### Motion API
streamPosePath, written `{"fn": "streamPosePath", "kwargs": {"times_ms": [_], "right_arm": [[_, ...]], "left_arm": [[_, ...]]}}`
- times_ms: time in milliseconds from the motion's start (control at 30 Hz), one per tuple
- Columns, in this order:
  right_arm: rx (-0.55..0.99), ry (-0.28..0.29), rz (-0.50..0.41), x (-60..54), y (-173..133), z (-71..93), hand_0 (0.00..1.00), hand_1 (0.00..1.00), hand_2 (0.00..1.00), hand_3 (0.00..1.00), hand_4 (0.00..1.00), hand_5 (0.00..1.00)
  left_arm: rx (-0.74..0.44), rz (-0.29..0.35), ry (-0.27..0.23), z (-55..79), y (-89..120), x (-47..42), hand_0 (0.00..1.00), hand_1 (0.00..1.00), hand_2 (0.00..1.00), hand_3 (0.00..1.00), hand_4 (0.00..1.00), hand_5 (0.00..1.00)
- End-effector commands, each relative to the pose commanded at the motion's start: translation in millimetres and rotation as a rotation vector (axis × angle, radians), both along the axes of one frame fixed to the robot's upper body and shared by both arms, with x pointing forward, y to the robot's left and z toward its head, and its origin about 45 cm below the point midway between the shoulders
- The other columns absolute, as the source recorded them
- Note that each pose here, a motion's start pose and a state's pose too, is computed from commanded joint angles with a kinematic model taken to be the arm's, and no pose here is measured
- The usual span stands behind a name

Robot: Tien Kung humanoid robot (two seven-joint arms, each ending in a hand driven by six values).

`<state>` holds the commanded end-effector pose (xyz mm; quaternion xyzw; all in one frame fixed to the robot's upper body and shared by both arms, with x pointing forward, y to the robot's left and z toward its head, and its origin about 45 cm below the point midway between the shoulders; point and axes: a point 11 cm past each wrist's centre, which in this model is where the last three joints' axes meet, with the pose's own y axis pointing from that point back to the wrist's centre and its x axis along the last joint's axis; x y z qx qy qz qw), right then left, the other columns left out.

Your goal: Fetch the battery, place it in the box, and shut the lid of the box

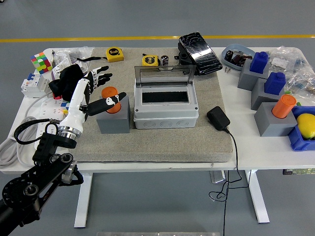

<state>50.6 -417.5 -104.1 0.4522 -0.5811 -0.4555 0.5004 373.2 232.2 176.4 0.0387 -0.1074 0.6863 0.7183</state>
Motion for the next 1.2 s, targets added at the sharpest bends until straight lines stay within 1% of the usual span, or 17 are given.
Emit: {"fn": "streamPosePath", "kwargs": {"times_ms": [33,67,167,233,267,433,467,633,667,833,867,1067,1100,1200], "right_arm": [[0.000,0.000,0.000,-0.1,0,0.0,0.701,0.726,0.718,0.699,0.998,0.704],[0.000,0.001,0.000,-0.4,0,-0.1,0.701,0.726,0.718,0.699,0.998,0.705],[0.002,0.003,0.000,-2.0,1,-0.5,0.701,0.726,0.718,0.699,0.998,0.705],[0.003,0.004,-0.001,-3.0,1,-0.8,0.701,0.726,0.718,0.699,0.998,0.705],[0.003,0.005,-0.002,-3.3,1,-0.9,0.701,0.726,0.718,0.699,0.998,0.704],[0.005,0.005,-0.003,-3.8,2,-1.2,0.701,0.726,0.718,0.699,0.998,0.704],[0.005,0.004,-0.004,-3.5,2,-1.2,0.704,0.726,0.718,0.699,0.998,0.704],[0.005,0.002,-0.006,-2.6,2,-1.1,0.704,0.726,0.718,0.699,0.998,0.704],[0.005,0.002,-0.005,-2.3,2,-1.0,0.703,0.726,0.718,0.699,0.998,0.704],[0.005,0.001,-0.006,-1.8,2,-0.9,0.703,0.726,0.718,0.699,0.998,0.704],[0.005,0.001,-0.007,-1.9,2,-0.9,0.702,0.726,0.718,0.700,0.998,0.703],[0.006,0.000,-0.007,-1.4,2,-0.9,0.702,0.726,0.718,0.700,0.998,0.703],[0.006,0.000,-0.007,-1.2,2,-0.9,0.702,0.725,0.718,0.700,0.998,0.701],[0.006,0.000,-0.006,-1.1,2,-0.9,0.702,0.725,0.718,0.700,0.998,0.701]], "left_arm": [[-0.003,0.001,0.000,-0.2,0,0.1,0.779,0.768,0.754,0.821,0.998,0.157],[-0.011,0.005,-0.001,-1.0,0,0.6,0.776,0.765,0.752,0.811,0.998,0.112],[-0.046,0.021,-0.003,-4.9,-1,1.8,0.776,0.765,0.752,0.811,0.998,0.112],[-0.055,0.022,0.005,-9.2,-3,2.0,0.776,0.765,0.752,0.811,0.998,0.112],[-0.058,0.020,0.010,-11.3,-5,1.8,0.768,0.756,0.742,0.795,0.998,0.062],[-0.051,0.010,0.042,-22.8,-10,-0.4,0.768,0.756,0.742,0.795,0.998,0.062],[-0.049,0.006,0.047,-24.7,-11,-1.0,0.744,0.733,0.723,0.774,0.998,0.002],[-0.050,0.003,0.049,-27.3,-15,-1.1,0.744,0.733,0.723,0.774,0.998,0.002],[-0.053,0.006,0.050,-27.7,-15,-0.4,0.697,0.694,0.680,0.733,0.998,0.002],[-0.069,0.026,0.051,-29.3,-13,2.8,0.697,0.694,0.680,0.733,0.998,0.002],[-0.072,0.029,0.053,-30.1,-13,3.0,0.635,0.660,0.619,0.676,0.998,0.002],[-0.091,0.045,0.064,-35.7,-11,4.5,0.635,0.660,0.619,0.676,0.998,0.002],[-0.098,0.049,0.066,-36.4,-11,4.8,0.600,0.590,0.569,0.599,0.998,0.002],[-0.109,0.052,0.068,-36.6,-11,5.8,0.600,0.590,0.569,0.599,0.998,0.002]]}}
